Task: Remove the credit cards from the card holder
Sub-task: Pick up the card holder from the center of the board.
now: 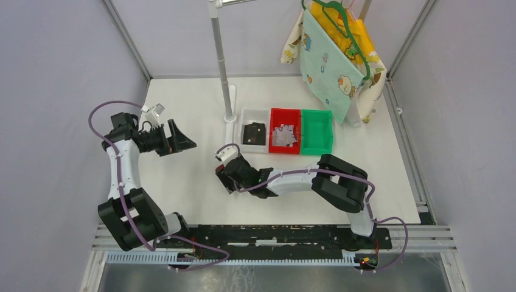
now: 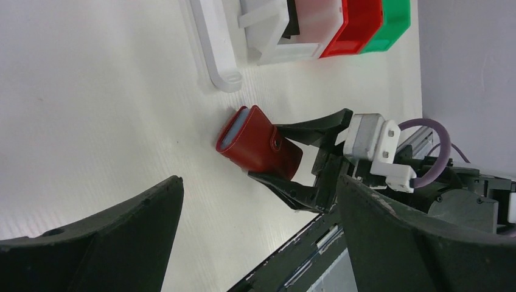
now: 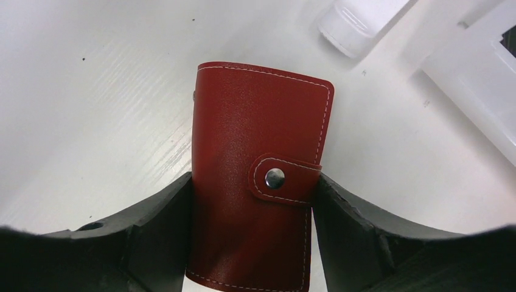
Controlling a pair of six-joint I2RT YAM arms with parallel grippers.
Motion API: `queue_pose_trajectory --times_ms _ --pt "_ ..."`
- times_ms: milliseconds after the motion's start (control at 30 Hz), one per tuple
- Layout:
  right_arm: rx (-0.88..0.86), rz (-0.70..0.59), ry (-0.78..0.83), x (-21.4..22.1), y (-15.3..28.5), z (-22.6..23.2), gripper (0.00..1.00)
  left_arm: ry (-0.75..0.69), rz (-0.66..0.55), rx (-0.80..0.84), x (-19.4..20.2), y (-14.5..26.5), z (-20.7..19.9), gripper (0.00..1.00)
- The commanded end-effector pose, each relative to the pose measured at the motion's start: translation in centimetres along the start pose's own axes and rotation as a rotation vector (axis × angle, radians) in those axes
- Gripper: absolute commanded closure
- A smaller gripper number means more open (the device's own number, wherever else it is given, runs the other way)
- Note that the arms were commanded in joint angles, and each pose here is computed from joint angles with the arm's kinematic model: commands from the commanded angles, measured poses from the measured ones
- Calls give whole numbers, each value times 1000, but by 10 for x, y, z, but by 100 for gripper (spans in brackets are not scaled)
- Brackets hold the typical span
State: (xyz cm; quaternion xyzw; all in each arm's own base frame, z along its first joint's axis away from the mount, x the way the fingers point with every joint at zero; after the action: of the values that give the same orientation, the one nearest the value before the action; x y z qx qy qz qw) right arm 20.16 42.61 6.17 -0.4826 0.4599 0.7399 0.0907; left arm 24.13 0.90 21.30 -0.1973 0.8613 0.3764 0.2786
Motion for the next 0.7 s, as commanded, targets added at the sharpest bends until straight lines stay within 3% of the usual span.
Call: queue_pose_trajectory --times_ms 0,333,667 --pt "-81 -212 -62 -60 26 15 32 -20 -39 59 -1 -2 -14 0" --pt "-147 -454 -139 -135 76 23 30 -2 -44 189 -3 -7 -39 0" --pt "-226 -553 -188 -179 98 38 28 -99 -46 266 -6 -9 -80 5"
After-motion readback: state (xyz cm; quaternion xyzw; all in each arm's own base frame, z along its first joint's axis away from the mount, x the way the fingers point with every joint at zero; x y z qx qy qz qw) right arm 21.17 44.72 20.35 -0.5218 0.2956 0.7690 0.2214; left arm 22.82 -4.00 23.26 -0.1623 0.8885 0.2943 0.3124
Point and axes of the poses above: each gripper's point midway between its finger pads, its own y axis back along the fingers, its own z axis along the line the jaws close on, x = y × z, the point moved 5 cm from there along y, back along the fingers, and after that the axes turned 7 degrees about -y, right-handed, at the moved point
